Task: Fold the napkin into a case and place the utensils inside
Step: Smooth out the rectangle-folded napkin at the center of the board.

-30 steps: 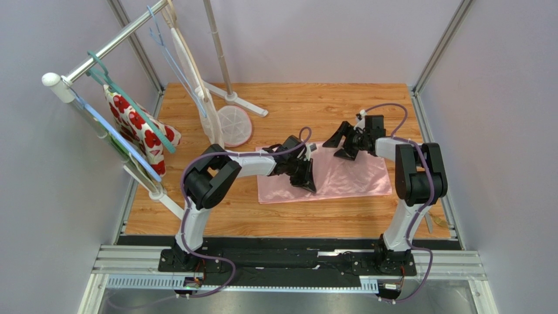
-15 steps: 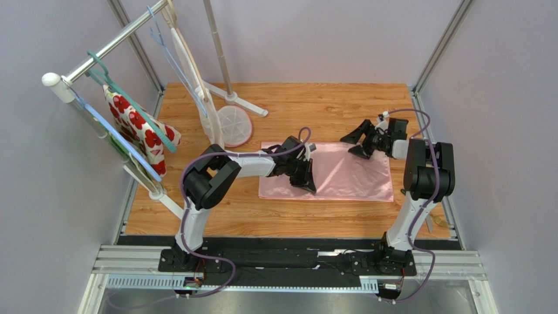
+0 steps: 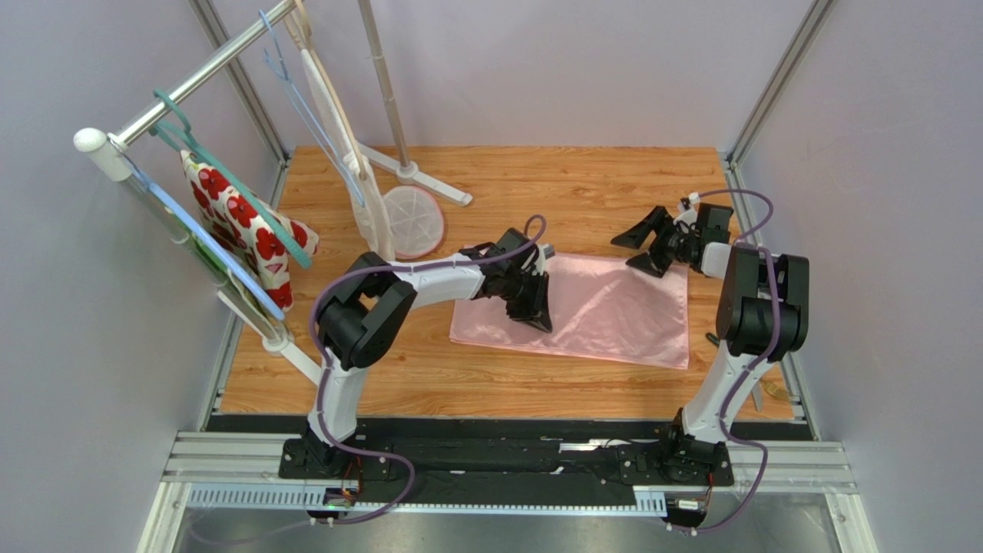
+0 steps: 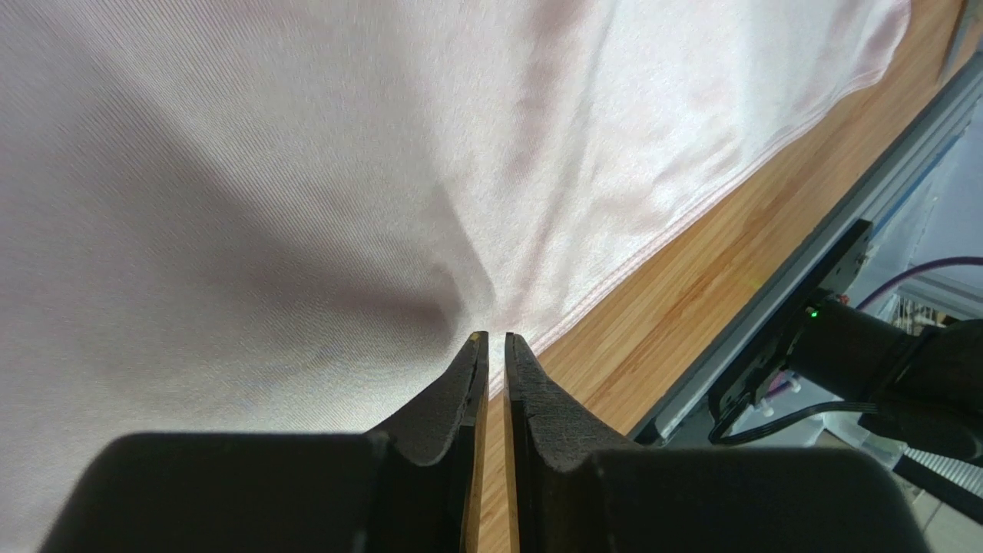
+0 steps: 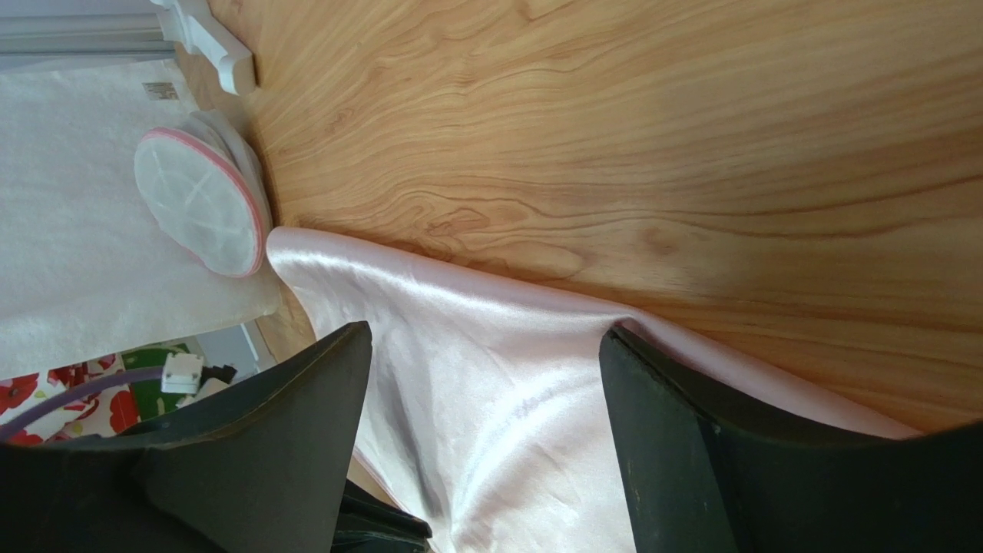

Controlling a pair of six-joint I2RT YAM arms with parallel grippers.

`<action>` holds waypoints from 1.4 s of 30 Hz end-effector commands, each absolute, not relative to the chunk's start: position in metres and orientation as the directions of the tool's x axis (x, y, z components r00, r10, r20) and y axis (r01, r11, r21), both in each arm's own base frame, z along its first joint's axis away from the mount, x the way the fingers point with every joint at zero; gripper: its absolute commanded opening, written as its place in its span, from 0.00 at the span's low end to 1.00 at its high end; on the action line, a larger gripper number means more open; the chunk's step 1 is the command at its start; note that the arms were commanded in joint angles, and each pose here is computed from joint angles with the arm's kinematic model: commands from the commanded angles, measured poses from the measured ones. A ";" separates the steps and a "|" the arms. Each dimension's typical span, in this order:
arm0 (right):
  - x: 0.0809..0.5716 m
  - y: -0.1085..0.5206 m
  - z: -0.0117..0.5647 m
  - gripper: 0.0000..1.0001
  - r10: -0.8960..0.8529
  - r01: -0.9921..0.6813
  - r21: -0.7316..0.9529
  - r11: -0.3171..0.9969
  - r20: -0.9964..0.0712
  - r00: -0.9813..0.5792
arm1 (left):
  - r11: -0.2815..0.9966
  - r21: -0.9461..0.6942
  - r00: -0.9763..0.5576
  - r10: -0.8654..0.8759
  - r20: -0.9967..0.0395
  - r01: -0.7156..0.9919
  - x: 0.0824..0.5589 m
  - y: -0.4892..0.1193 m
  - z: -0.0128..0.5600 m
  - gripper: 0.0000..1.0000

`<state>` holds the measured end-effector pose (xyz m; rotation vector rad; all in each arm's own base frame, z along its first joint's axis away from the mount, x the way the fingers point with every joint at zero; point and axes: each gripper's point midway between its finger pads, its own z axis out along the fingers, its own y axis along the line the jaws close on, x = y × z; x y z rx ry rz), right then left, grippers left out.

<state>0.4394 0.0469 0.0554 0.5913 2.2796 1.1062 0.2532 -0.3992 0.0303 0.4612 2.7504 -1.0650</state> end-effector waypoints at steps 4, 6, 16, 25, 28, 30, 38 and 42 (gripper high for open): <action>0.439 0.082 0.096 0.77 0.580 0.068 0.831 0.552 -0.324 -0.748 | 0.619 -0.686 -0.909 0.119 -0.399 0.382 0.334 -0.417 0.102 0.15; 0.440 0.089 0.095 0.77 0.583 0.073 0.840 0.538 -0.309 -0.751 | 0.599 -0.706 -0.902 0.067 -0.426 0.378 0.357 -0.420 0.109 0.12; 0.445 0.145 0.089 0.62 0.541 0.052 0.890 0.453 -0.228 -0.809 | 0.614 -0.707 -0.887 -0.025 -0.461 0.350 0.420 -0.423 0.080 0.08; 0.454 0.176 0.068 0.61 0.514 0.042 0.919 0.392 -0.181 -0.839 | 0.666 -0.697 -0.898 -0.093 -0.429 0.264 0.447 -0.393 0.045 0.07; 0.457 0.169 0.062 0.62 0.516 0.042 0.913 0.405 -0.191 -0.835 | 0.674 -0.701 -0.905 -0.114 -0.409 0.231 0.448 -0.383 0.035 0.07; 0.460 0.159 0.060 0.62 0.528 0.044 0.912 0.407 -0.195 -0.827 | 0.668 -0.703 -0.898 -0.117 -0.423 0.245 0.447 -0.382 0.039 0.07; 0.466 0.137 0.055 0.64 0.521 0.028 0.924 0.381 -0.190 -0.832 | 0.680 -0.698 -0.906 -0.121 -0.407 0.222 0.440 -0.374 0.036 0.06; 0.470 0.133 0.058 0.65 0.524 0.025 0.916 0.400 -0.205 -0.827 | 0.681 -0.689 -0.898 -0.104 -0.428 0.250 0.441 -0.374 0.042 0.06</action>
